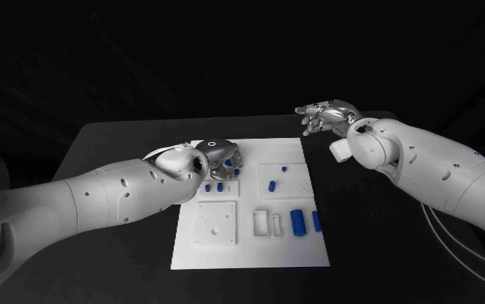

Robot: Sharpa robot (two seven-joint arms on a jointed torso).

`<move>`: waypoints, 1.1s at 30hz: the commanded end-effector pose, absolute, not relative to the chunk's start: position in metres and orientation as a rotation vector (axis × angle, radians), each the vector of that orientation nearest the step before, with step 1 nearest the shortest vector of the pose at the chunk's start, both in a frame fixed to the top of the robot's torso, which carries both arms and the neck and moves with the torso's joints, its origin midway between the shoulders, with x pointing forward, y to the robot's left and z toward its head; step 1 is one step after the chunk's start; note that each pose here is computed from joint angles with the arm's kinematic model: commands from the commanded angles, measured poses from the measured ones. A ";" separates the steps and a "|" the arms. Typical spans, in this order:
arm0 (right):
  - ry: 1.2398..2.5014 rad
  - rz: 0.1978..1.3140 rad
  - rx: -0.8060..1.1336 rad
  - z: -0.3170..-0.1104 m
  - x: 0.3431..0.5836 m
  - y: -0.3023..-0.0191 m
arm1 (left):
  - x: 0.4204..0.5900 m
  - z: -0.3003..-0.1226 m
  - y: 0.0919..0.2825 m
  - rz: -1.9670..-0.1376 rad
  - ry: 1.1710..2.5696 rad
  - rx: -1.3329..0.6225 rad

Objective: Assemble the parts on the task board

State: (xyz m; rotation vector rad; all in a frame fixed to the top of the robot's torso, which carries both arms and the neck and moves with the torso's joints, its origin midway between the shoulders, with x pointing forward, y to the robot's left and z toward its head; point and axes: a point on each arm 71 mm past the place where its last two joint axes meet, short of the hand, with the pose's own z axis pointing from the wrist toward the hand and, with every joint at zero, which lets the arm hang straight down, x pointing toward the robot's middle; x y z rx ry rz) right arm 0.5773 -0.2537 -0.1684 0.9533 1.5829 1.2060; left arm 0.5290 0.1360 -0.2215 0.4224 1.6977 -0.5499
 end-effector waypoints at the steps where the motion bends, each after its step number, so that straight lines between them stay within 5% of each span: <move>1: 1.590 1.226 0.945 -0.167 0.577 -0.251 | 0.528 -0.220 0.132 -0.587 1.670 0.423; 33: 1.609 1.247 0.929 -0.166 0.575 -0.244 | 0.533 -0.241 0.135 -0.543 1.752 0.421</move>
